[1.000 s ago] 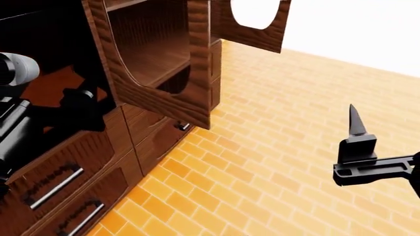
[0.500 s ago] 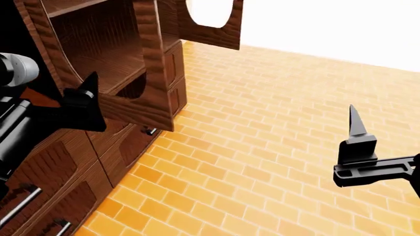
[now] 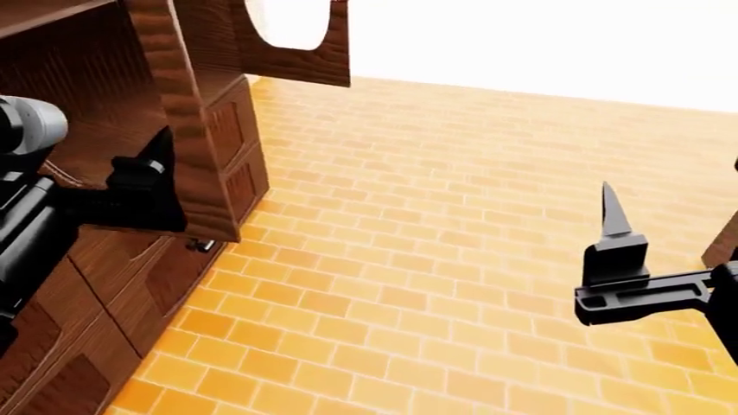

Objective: Pick the soap dispenser from the counter and place it in the cabinet.

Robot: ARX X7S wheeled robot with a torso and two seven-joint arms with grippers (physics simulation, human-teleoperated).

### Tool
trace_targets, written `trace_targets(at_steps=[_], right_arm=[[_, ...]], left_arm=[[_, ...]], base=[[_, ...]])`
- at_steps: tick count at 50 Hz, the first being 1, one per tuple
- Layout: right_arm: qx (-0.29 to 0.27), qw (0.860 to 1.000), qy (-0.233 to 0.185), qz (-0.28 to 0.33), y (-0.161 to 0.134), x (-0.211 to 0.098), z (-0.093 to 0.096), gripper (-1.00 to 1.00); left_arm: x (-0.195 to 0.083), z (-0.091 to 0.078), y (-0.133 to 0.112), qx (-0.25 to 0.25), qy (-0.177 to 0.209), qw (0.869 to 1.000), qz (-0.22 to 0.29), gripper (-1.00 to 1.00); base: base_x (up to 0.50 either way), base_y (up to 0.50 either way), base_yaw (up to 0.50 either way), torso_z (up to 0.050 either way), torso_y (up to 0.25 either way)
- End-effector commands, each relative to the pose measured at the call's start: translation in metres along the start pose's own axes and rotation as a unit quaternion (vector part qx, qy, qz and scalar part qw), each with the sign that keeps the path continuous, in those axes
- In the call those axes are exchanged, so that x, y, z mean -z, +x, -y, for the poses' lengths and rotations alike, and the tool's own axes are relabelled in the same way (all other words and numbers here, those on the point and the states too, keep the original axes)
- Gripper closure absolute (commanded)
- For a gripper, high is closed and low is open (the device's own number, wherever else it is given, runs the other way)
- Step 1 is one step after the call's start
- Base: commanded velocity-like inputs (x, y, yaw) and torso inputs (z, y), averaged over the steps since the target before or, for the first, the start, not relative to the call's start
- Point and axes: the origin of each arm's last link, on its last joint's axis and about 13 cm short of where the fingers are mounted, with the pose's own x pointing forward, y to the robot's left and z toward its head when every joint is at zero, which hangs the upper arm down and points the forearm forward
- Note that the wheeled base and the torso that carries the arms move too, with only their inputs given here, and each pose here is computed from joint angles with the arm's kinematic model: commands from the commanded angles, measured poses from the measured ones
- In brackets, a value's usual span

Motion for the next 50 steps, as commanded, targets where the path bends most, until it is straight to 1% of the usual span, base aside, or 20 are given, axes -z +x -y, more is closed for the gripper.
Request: trace_targets(at_steps=[1, 38, 42, 44, 50], right_arm=[[-0.003, 1.000, 0.000, 0.001, 0.001, 0.000, -0.001, -1.00], [-0.011, 1.000, -0.002, -0.004, 0.007, 0.005, -0.005, -1.00], [-0.027, 0.999, -0.019, 0.005, 0.010, 0.005, -0.009, -1.00], [-0.031, 0.999, -0.020, -0.001, 0.012, 0.007, -0.010, -1.00], [-0.028, 0.999, -0.014, -0.008, 0.015, 0.008, -0.010, -1.00]], left_arm=[[0.000, 0.000, 0.001, 0.000, 0.000, 1.000, 0.001, -1.00], [-0.001, 0.000, 0.001, 0.000, -0.001, 1.000, 0.005, -1.00], [-0.001, 0.000, 0.001, 0.001, -0.001, 1.000, 0.005, -1.00], [-0.001, 0.001, 0.002, 0.001, -0.001, 1.000, 0.005, -1.00], [-0.001, 0.001, 0.002, 0.000, -0.001, 1.000, 0.004, -1.00]], base=[[0.00, 0.00, -0.50, 0.000, 0.000], [0.00, 0.00, -0.50, 0.000, 0.000], [0.00, 0.00, -0.06, 0.000, 0.000], [-0.10, 0.00, 0.00, 0.000, 0.000], [-0.50, 0.00, 0.00, 0.000, 0.000]])
